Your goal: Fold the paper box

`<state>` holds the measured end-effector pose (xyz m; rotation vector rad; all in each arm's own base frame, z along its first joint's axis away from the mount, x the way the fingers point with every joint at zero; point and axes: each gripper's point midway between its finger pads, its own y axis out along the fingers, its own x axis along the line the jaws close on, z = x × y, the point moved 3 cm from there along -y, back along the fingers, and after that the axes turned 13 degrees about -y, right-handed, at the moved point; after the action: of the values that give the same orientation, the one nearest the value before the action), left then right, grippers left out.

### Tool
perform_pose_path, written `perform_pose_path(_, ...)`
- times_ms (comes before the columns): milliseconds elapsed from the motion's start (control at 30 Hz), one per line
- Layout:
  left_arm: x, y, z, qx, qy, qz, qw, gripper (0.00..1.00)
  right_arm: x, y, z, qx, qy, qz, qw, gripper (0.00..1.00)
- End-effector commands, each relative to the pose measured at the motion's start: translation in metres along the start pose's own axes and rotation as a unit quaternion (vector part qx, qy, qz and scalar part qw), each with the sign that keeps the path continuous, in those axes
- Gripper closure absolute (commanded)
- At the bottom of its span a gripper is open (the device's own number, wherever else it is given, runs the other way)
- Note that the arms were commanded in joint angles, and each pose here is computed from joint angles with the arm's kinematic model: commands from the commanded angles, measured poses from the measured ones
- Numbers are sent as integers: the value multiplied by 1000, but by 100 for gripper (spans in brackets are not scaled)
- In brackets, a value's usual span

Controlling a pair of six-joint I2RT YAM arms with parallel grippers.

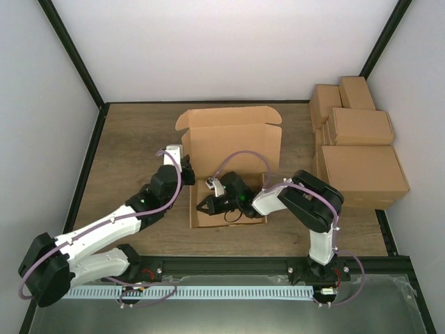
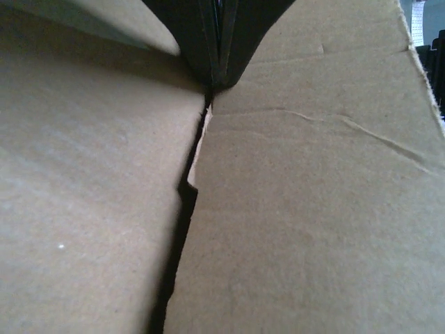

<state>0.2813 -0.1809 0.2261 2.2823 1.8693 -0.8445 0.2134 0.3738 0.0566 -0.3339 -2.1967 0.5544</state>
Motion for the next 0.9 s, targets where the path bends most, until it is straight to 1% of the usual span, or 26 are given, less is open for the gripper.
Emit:
perform_pose_path(0,-11,-10,-8,-35,-21,14,999,96,-3,-7,-23,-62,-20,39,997,99)
perform_pose_path(333,-4,-4,7,-49,-9,4,999,96,-8,8,-47,-70,-39,66,995,99)
perform_pose_path(433,-6,-4,11,-56,4,27,998,96,-10,13,-55,-80,-45,71,993,99)
perform_pose_path(600,-3,-2,17,-70,28,36,997,96,-14,22,-66,-88,-48,78,992,99)
perform_pose_path(700,1,-2,23,-74,18,42,996,95,-14,26,-69,-95,-52,72,992,99)
perform_pose_path(867,-2,-7,43,-51,29,98,993,96,-11,27,-73,-97,-65,68,991,99)
